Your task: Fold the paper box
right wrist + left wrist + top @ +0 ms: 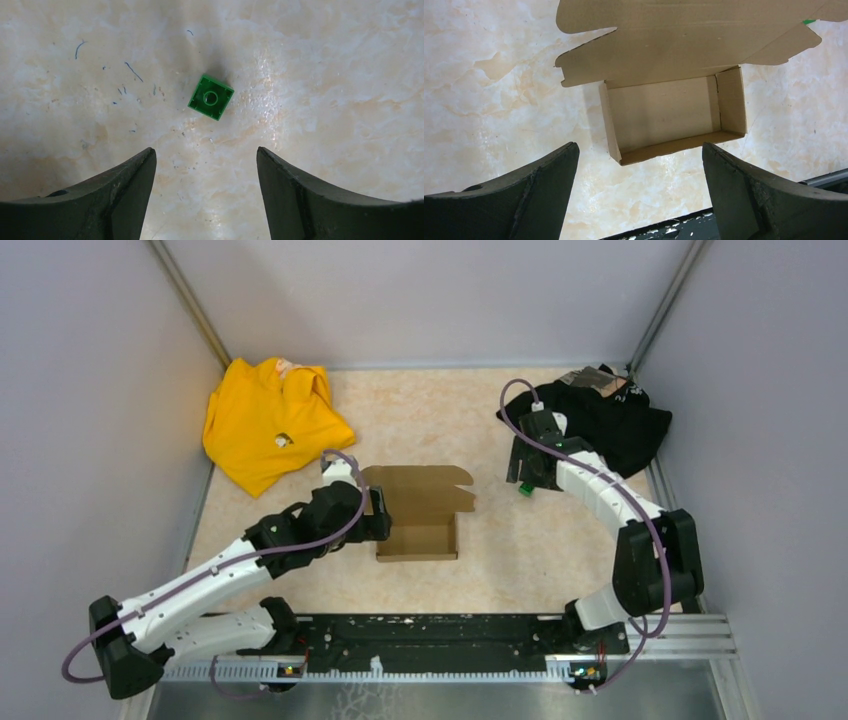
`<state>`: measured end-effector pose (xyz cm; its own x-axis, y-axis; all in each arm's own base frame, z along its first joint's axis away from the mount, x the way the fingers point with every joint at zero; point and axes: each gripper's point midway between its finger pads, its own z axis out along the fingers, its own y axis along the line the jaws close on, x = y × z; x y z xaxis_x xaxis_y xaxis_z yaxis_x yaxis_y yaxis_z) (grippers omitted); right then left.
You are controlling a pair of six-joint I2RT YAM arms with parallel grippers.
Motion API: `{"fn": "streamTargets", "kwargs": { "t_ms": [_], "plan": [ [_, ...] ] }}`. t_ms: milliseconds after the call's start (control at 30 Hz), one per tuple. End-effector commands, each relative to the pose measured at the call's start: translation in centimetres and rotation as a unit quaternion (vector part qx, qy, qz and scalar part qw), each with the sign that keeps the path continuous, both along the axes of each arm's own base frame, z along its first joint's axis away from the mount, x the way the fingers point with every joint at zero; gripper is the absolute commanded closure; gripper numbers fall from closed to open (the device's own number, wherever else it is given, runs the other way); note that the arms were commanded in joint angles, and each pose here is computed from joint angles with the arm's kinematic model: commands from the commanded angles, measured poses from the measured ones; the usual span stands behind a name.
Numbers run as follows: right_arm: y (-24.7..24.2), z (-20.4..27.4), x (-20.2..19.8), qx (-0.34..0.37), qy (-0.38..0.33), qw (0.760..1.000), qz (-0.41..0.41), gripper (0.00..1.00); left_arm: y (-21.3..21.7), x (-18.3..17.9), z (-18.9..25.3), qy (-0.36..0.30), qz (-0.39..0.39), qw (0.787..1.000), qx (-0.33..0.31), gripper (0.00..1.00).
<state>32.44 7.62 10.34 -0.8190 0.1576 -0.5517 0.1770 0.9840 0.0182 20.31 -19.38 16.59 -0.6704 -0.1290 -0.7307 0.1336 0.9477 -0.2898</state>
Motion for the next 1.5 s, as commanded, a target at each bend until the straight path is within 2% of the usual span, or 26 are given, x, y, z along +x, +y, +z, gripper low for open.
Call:
{"fn": "streamTargets", "kwargs": {
  "t_ms": [0,233,500,633,1300,1367,1467],
  "plan": [
    [0.1,-0.7,1.4,0.015,-0.027,0.999,-0.044,0.29,0.7,-0.6,-0.1,0.006,0.002,1.0,-0.002,0.02],
    [-0.2,-2.4,1.5,0.019,-0.024,0.996,-0.082,0.38,1.4,-1.0,0.2,0.001,0.003,1.0,-0.003,0.02],
    [-0.1,-4.1,2.1,0.024,-0.017,0.993,-0.112,0.4,2.1,-1.3,0.4,0.0,0.006,1.0,-0.002,0.02],
    [-0.1,-4.7,2.3,0.023,-0.014,0.992,-0.121,0.46,2.4,-1.4,0.4,-0.002,0.01,1.0,-0.001,0.02],
    [-1.2,-6.9,3.7,0.011,0.001,0.99,-0.138,0.49,2.8,-1.7,0.4,0.001,0.016,1.0,-0.003,0.02],
    [-1.2,-6.9,3.8,0.012,0.0,0.991,-0.135,0.66,2.8,-1.7,0.5,0.0,0.018,1.0,-0.006,0.02],
    [-1.3,-6.8,3.8,0.01,0.0,0.991,-0.13,0.78,2.8,-1.8,0.7,0.001,0.018,1.0,-0.007,0.02]
  ]
}}
